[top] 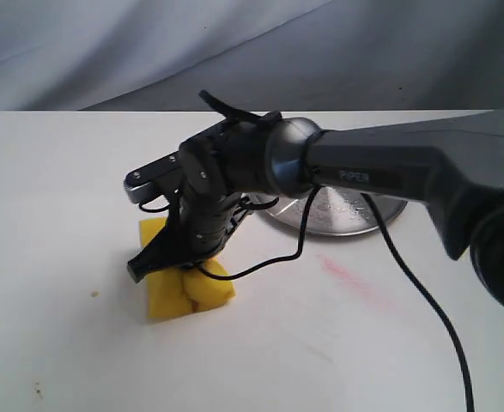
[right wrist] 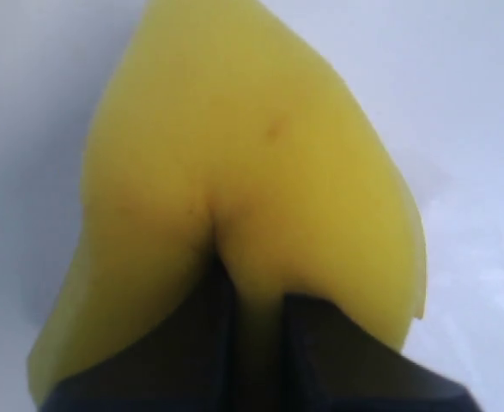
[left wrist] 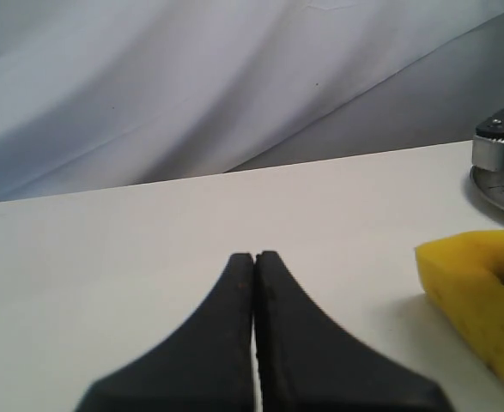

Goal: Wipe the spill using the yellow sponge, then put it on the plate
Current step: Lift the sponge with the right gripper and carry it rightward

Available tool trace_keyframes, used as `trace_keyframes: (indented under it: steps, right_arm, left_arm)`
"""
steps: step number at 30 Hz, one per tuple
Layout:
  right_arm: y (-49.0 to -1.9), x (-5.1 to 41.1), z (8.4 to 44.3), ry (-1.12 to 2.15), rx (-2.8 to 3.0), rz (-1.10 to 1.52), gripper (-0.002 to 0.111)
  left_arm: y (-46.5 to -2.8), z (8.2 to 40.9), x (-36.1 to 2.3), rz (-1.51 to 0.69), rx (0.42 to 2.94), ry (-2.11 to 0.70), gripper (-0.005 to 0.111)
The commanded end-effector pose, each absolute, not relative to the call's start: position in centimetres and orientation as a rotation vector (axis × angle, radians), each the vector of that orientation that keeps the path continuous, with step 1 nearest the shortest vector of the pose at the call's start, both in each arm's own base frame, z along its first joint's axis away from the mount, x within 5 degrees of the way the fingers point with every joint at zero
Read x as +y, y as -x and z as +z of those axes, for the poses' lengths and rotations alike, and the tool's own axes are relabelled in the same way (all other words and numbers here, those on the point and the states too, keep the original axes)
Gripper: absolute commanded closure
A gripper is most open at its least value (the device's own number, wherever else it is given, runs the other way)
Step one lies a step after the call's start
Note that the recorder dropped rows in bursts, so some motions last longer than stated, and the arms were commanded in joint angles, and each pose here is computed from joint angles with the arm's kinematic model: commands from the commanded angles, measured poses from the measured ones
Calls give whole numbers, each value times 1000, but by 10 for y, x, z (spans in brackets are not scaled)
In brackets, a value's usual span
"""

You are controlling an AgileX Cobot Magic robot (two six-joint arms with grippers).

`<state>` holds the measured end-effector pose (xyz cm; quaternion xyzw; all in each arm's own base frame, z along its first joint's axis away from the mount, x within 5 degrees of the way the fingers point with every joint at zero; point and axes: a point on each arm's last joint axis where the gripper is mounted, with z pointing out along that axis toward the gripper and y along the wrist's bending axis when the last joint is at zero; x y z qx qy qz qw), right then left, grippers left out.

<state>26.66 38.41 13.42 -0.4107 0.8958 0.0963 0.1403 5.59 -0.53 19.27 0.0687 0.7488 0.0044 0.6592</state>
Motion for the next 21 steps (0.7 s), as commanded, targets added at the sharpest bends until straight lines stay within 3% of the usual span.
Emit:
trace_keyframes:
  steps: [1,7,21]
  right_arm:
    - [-235,386,109,1332,2695,216,108]
    - [-212,342,96,1335,2743,166,108]
    - [-198,180,128,879,2890,112,108]
  left_arm:
    - [-56,195,-5,4,1682,-145,107]
    - [-56,195,-5,4,1682,-145,107]
    - [-56,195,-5,4,1682,-145,107]
